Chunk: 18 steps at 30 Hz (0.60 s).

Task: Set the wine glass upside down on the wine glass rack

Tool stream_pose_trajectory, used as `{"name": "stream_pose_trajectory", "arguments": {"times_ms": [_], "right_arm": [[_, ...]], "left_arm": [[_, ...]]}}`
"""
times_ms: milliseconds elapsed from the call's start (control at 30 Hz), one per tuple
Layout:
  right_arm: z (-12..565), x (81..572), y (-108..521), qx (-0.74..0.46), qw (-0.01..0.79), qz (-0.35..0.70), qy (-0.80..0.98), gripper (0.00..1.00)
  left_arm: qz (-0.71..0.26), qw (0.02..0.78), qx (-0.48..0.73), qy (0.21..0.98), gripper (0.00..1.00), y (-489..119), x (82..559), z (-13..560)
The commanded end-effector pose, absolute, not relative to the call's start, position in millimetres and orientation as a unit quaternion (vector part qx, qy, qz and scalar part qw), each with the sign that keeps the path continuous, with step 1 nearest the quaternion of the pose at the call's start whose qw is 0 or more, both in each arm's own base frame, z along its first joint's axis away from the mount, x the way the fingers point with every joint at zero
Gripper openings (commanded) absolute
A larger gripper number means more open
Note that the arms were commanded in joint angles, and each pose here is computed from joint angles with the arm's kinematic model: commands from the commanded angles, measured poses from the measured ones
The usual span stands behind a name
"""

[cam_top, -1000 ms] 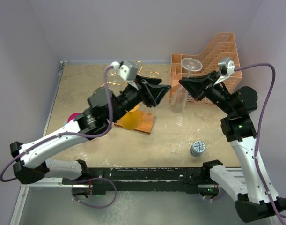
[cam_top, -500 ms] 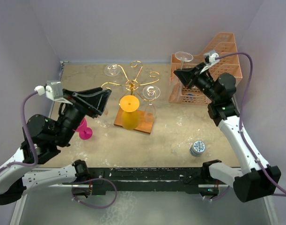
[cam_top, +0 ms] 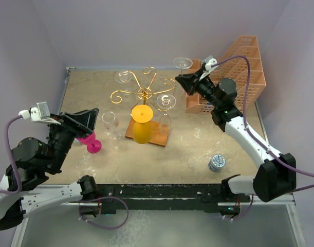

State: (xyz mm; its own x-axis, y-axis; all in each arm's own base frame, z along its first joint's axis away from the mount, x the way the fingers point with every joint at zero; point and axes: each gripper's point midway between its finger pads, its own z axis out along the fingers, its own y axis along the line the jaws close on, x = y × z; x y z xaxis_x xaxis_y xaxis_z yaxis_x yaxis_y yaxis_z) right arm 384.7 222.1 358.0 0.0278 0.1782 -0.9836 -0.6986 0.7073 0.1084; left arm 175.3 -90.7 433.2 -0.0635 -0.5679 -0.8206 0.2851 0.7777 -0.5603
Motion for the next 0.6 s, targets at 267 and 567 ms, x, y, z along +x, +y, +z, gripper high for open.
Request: {"name": "stream_pose_trajectory", "arguments": {"times_ms": [267, 567], "right_arm": [[347, 389, 232, -0.268, 0.717, 0.305, 0.567, 0.00], [338, 380, 250, -0.328, 0.695, 0.334, 0.545, 0.00]], "left_arm": [[-0.300, 0.664, -0.110, 0.676, 0.49, -103, 183, 417], [-0.301, 0.663, -0.108, 0.677, 0.50, -108, 185, 417]]}}
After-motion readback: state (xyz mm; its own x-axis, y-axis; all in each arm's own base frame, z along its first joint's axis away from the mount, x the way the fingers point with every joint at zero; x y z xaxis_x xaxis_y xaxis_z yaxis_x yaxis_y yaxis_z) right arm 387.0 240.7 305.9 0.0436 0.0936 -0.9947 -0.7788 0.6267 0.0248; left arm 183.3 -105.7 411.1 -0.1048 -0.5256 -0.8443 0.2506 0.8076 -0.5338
